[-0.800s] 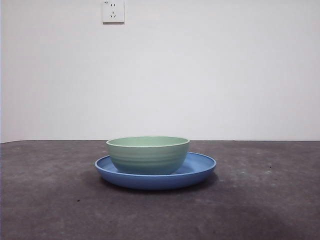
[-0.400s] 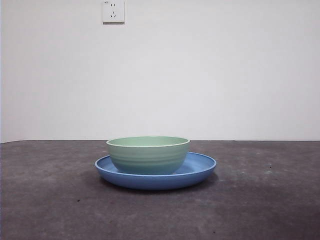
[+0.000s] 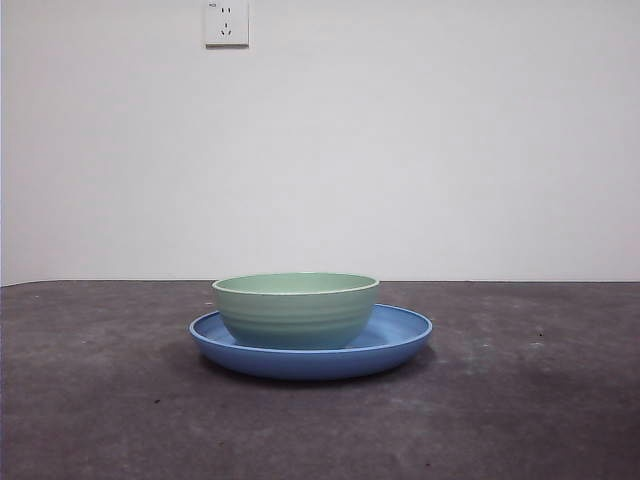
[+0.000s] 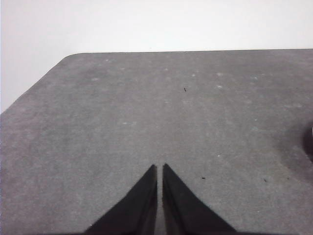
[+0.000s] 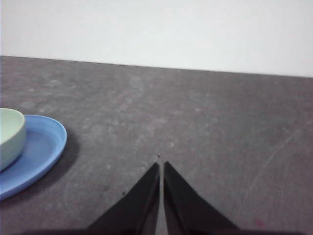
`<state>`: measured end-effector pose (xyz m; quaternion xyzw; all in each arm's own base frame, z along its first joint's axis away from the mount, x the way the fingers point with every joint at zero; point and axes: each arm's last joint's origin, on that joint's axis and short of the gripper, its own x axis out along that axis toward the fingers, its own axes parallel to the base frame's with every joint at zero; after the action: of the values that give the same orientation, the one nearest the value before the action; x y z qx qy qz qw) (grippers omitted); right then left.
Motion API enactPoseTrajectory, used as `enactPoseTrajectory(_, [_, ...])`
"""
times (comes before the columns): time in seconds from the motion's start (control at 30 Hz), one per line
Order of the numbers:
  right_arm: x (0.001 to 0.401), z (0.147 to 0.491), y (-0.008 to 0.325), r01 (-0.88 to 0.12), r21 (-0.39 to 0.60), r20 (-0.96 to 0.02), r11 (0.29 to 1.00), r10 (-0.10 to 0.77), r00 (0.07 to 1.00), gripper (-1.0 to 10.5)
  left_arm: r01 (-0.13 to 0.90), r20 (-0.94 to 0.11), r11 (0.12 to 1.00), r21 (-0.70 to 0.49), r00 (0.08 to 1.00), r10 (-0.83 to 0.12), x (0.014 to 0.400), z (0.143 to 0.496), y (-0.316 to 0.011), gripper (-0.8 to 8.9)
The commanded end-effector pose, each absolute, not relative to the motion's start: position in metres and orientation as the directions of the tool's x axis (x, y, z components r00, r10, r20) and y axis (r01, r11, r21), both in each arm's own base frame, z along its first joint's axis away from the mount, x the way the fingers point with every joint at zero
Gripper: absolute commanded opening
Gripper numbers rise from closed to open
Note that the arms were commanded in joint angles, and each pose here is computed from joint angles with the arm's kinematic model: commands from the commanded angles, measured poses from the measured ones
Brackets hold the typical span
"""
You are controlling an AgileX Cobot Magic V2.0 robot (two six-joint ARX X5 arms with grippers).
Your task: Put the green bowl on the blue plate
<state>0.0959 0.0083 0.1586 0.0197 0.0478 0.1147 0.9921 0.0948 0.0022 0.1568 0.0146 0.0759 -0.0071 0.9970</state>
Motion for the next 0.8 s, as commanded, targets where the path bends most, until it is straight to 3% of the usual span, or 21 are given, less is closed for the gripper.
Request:
enactPoseTrajectory(0.03, [0.0958,0.1541,0.0082,-0.216,0.074,-0.123,0.974,0.224,0.967,0.1,0.013,-0.177,1.0,0.024,0.984,-0.009,0.0956,0.1493,0.0024,0.19])
enactPoseTrajectory(0.1, [0.0953,0.1506,0.0081,-0.212,0.085,-0.159,0.974,0.223,0.962,0.1,0.013,-0.177,1.0,0.024,0.984,-0.009,0.0956,0.1493,0.0024,0.19])
enactPoseTrajectory(0.8, [0.0954,0.152,0.0081,-0.214,0.097,-0.146,0.972,0.227,0.963,0.1,0.013,-0.177,1.0,0.024,0.984,-0.009,0.0956,0.1494,0.0024,0.19])
